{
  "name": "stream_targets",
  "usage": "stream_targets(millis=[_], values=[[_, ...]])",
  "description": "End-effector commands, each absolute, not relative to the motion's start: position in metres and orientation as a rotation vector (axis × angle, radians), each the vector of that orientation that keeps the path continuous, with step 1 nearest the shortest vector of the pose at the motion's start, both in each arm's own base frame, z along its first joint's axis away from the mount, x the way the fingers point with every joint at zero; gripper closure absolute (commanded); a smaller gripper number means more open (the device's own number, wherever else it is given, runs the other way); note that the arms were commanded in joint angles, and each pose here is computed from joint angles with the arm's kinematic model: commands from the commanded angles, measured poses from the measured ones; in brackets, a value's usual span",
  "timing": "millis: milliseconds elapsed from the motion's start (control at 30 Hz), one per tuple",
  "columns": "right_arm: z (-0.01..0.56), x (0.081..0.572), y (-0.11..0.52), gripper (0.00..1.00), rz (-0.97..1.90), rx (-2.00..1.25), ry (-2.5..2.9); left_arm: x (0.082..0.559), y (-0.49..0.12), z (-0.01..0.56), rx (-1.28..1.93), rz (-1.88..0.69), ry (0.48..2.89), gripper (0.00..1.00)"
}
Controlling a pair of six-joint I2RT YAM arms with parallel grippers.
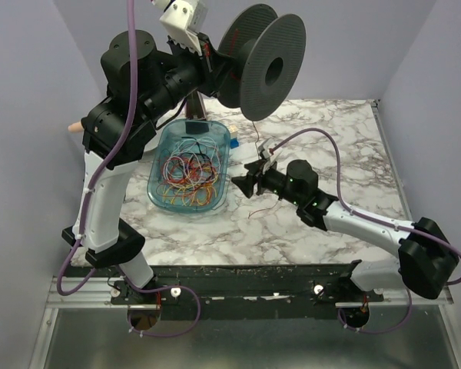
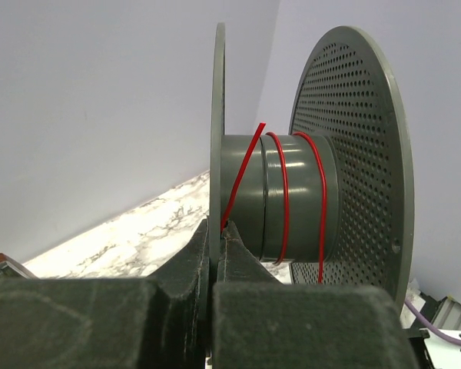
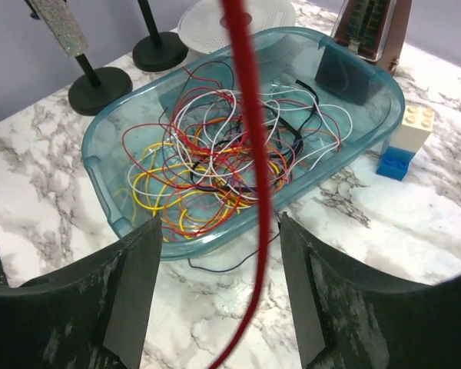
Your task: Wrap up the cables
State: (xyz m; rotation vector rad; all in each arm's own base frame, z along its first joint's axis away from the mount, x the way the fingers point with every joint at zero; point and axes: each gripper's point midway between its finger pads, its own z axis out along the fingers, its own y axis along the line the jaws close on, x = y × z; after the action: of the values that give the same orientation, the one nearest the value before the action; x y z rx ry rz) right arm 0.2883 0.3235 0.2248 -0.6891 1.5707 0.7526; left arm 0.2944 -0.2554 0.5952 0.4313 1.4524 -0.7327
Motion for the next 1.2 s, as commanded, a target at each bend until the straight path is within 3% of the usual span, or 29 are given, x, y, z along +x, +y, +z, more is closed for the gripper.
stream_targets(millis=[0, 300, 600, 967, 1067, 1167], values=[[0.24, 0.294, 0.329, 0.1, 0.73, -0.731, 1.508, 0.273, -0.243, 0.634, 0.433, -0.751, 1.312, 1.0], [0.177, 0.259, 0.291, 0.06, 0.747, -0.861, 1.615, 0.26, -0.235, 0.645, 0.461, -0.732, 1.267, 1.0], [0.138, 0.297, 0.255, 0.11, 0.666, -0.685, 1.782, 0.25, -0.235, 0.648, 0.488, -0.757, 1.252, 1.0], [0.127, 0.33, 0.293, 0.13, 0.746, -0.79, 1.778, 0.244, -0.235, 0.647, 0.503, -0.782, 1.254, 1.0], [0.131, 0.332, 0.308, 0.22, 0.824, -0.809, 1.754, 0.244, -0.236, 0.648, 0.506, -0.78, 1.249, 1.0], [0.142, 0.333, 0.314, 0.52, 0.875, -0.779, 1.703, 0.244, -0.236, 0.647, 0.509, -0.782, 1.251, 1.0]])
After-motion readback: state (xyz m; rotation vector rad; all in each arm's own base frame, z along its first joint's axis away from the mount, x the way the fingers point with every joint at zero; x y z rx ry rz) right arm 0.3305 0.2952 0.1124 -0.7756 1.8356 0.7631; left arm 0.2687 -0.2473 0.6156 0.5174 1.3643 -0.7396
